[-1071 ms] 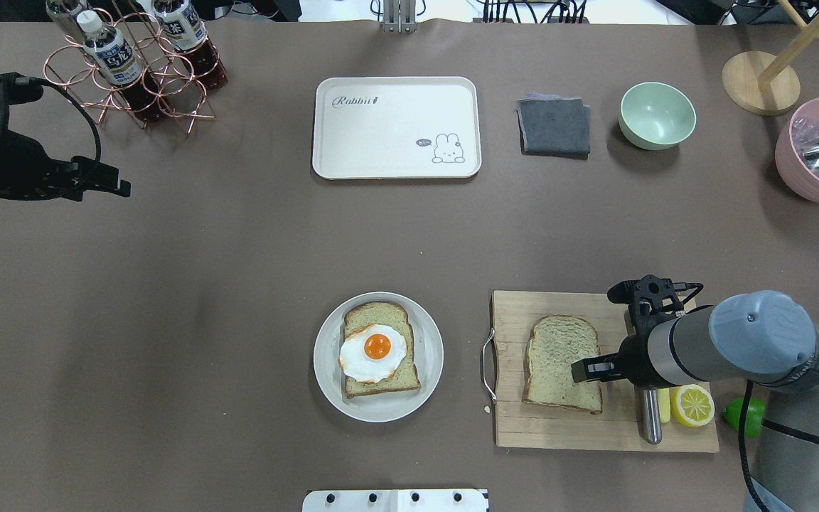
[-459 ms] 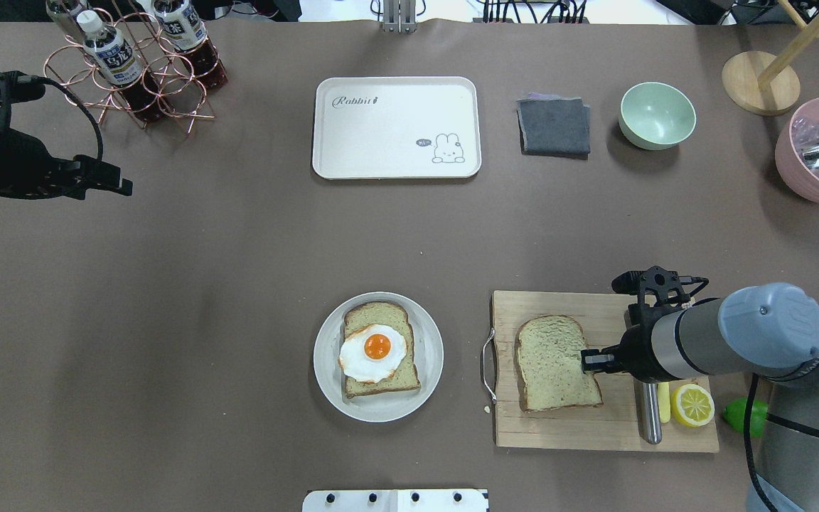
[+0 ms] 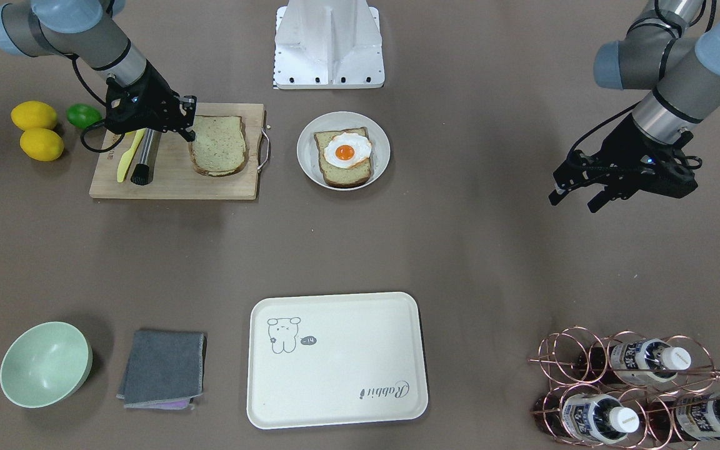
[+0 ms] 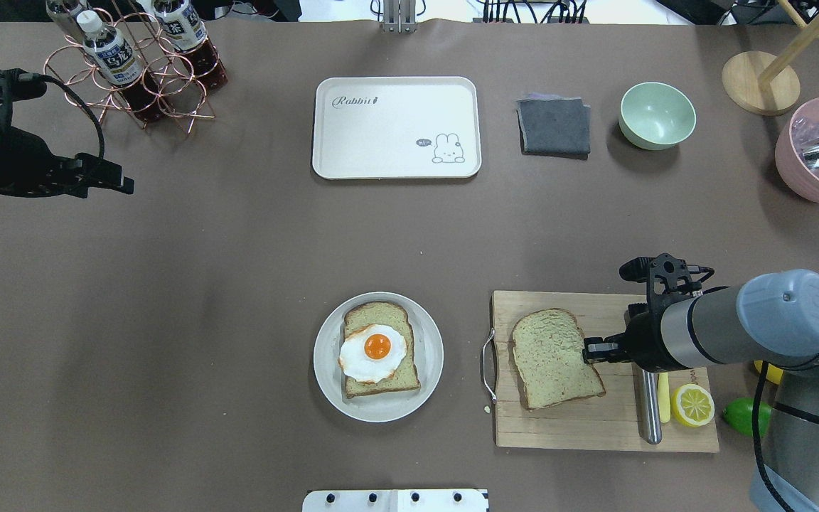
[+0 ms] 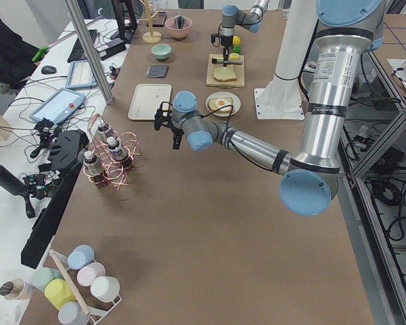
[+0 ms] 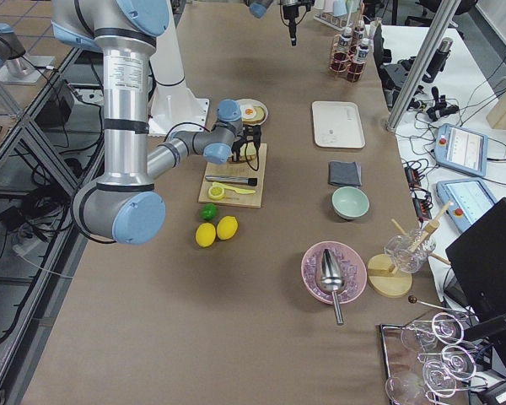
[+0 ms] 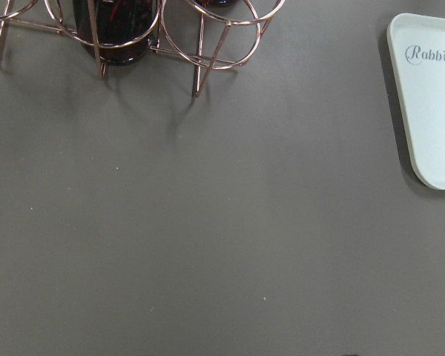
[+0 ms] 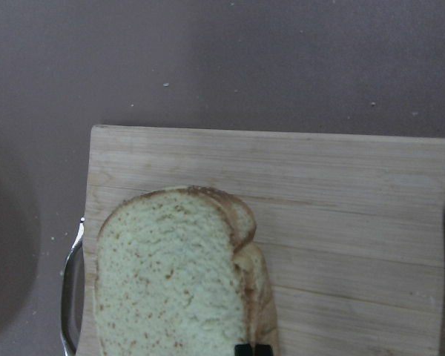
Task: Make sandwich and place on tray
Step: 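Grasp the plain bread slice's edge with the right gripper, then lift the bread slice and carry it over the egg-topped slice on the plate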
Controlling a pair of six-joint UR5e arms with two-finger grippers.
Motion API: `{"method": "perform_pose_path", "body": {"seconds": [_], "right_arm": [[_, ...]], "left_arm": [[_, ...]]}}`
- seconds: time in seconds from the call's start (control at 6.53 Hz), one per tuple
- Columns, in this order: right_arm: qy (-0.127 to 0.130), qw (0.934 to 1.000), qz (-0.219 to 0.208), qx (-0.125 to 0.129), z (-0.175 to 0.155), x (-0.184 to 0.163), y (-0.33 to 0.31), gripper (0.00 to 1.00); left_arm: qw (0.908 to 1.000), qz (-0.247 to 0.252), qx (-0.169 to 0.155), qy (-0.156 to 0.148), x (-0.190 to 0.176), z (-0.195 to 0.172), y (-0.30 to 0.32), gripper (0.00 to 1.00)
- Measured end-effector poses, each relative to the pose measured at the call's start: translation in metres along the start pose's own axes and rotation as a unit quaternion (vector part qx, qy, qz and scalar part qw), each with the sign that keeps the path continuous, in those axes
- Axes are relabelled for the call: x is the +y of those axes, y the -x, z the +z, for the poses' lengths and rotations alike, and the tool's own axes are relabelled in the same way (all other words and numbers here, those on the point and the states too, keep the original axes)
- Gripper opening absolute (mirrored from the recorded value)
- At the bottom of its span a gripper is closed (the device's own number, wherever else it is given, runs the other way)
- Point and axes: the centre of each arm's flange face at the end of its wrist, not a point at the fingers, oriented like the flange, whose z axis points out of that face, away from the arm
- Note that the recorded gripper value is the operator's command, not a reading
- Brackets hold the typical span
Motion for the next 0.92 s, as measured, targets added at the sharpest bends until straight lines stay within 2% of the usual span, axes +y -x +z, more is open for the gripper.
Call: {"method": "perform_pose_path", "body": {"seconds": [0.15,0.46,0.77,0.92], "right_arm": [[-0.004,0.9999,0.002,-0.009,-0.004,-0.005,0.003,0.00],[-0.006,0.9972,0.016,-0.073,-0.036,-0.024,0.005,0.00],[-0.006,0.9889,0.036,-0.144,-0.066,-0.038,0.007,0.00],[-0.009,0.9822,0.050,-0.180,-0.066,-0.044,0.014,0.00]], "left_arm": [[1.0000,-0.001,-0.001,0.000,0.000,0.001,0.001,0.88],[1.0000,-0.002,-0.003,0.002,0.000,0.003,0.004,0.88],[1.0000,-0.003,-0.004,0.003,0.003,0.004,0.009,0.88],[1.0000,-0.004,-0.004,0.003,0.004,0.004,0.012,0.88]]}}
